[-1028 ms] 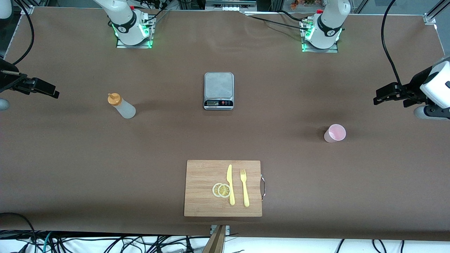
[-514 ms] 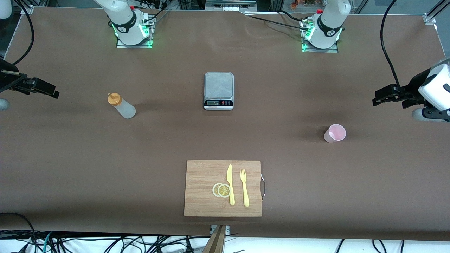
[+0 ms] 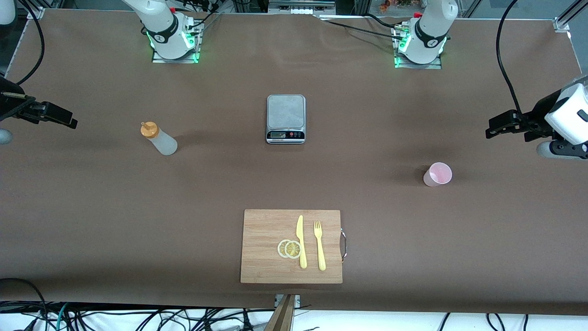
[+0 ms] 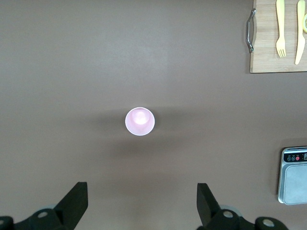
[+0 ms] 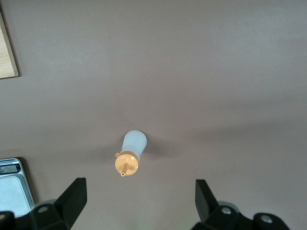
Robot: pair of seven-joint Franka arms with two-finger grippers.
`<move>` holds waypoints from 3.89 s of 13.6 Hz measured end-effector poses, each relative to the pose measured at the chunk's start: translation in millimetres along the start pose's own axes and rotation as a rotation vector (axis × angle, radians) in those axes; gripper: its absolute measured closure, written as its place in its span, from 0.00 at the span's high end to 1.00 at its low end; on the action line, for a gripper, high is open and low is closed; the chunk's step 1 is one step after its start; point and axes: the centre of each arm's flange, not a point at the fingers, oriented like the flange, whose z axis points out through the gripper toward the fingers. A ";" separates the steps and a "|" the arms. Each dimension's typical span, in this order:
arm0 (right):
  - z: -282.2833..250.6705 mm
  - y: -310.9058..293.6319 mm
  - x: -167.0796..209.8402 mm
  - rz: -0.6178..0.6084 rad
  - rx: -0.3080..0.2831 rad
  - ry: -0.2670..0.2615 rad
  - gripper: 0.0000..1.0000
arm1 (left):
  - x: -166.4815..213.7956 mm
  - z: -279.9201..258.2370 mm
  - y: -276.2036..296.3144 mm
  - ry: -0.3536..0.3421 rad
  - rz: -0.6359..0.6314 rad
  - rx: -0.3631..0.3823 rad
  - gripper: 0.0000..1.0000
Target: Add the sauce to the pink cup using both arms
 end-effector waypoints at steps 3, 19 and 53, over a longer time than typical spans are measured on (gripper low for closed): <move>0.0 0.0 0.0 0.000 0.000 0.000 1.00 | 4.3 8.2 -2.8 -0.014 -0.005 0.000 1.00; 0.5 0.2 0.0 0.000 0.000 -0.001 1.00 | 36.7 318.4 -72.2 -0.058 0.090 0.011 0.99; 0.7 6.1 0.2 -0.037 0.000 -0.003 1.00 | -2.2 275.6 254.5 -0.117 0.007 -0.122 0.03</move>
